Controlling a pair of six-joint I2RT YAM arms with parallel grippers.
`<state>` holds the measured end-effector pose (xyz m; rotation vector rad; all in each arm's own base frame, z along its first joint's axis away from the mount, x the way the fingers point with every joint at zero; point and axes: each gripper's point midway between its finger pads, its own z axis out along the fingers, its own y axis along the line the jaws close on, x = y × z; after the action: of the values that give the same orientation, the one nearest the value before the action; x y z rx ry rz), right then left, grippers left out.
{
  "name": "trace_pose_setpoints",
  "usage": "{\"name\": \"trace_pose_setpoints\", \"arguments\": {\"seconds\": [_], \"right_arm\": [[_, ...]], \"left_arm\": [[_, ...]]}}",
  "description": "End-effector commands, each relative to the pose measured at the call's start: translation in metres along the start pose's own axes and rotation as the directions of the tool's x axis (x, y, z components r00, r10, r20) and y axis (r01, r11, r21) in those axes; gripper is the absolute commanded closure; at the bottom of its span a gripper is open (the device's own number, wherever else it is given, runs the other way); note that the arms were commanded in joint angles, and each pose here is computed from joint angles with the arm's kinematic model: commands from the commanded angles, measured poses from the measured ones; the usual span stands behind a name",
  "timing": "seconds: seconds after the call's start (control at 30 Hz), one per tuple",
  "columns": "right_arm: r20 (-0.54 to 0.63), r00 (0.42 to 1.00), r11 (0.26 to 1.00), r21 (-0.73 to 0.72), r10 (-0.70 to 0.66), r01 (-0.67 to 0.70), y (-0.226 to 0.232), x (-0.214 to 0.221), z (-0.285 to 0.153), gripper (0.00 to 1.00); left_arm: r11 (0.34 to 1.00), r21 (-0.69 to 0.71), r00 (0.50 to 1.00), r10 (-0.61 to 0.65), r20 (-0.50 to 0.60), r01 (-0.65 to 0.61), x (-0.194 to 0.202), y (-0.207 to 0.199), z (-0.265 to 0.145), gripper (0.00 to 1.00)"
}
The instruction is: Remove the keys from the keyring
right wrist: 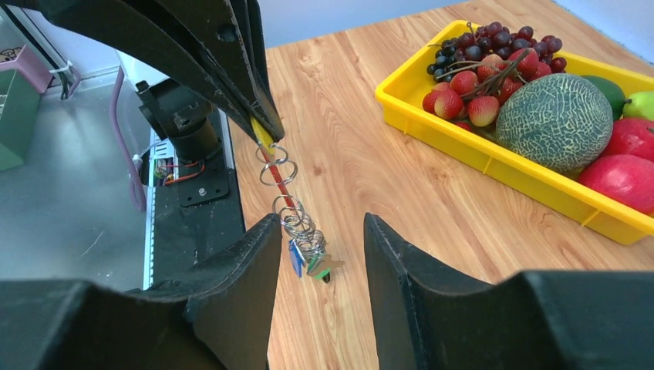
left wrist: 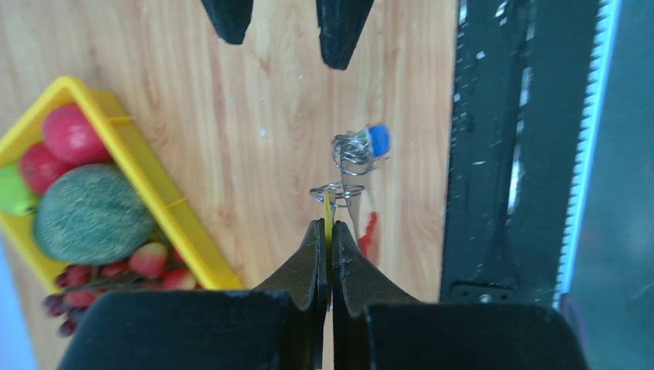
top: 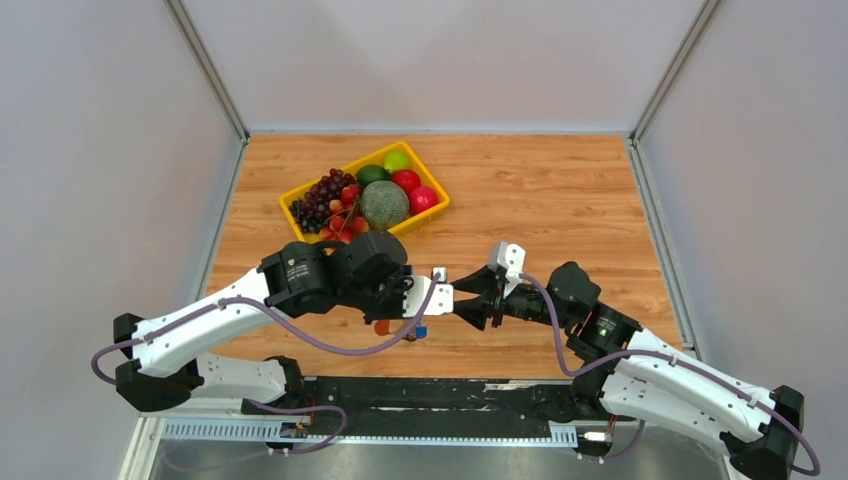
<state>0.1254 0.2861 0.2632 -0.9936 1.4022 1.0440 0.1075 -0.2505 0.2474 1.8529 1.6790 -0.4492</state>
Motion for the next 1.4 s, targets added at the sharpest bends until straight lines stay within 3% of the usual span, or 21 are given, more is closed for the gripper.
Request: {"name": "trace_pose_setpoints", "arguments": {"seconds": [0.0, 0.17, 0.3, 0.4, 0.73, 1.37], "right_arm": [[0.082, 0.996, 0.999, -0.009, -0.043, 0.044, 0.001, -0.017, 0.001, 0.53], [0.097, 0.994, 0.999, -0.003, -0.049, 0.049, 0.001, -0.014, -0.002, 0.52], [0.1, 0.994, 0.999, 0.006, -0.048, 0.048, 0.0, -0.013, -0.002, 0.52], [0.106, 0.993, 0.999, 0.014, -0.051, 0.05, -0.002, -0.015, -0.002, 0.52], [0.169, 0.979, 0.993, 0.008, -0.114, 0.115, -0.003, -0.043, 0.006, 0.51], [0.206, 0.971, 0.97, -0.182, -0.122, 0.16, 0.021, -0.072, 0.039, 0.52]], "left_arm": [[0.971, -0.189, 0.987, 0.129, -0.097, -0.145, -0.001, 0.029, -0.026, 1.0], [0.897, -0.303, 0.937, 0.259, -0.233, -0.323, -0.001, 0.05, -0.043, 1.0], [0.836, -0.323, 0.873, 0.321, -0.369, -0.444, 0.002, 0.064, -0.055, 1.0], [0.796, -0.342, 0.842, 0.353, -0.407, -0.499, -0.002, 0.073, -0.061, 1.0], [0.683, -0.399, 0.791, 0.533, -0.299, -0.612, -0.032, 0.076, -0.069, 1.0], [0.704, -0.376, 0.774, 0.631, -0.059, -0.603, -0.057, 0.046, -0.062, 1.0]]}}
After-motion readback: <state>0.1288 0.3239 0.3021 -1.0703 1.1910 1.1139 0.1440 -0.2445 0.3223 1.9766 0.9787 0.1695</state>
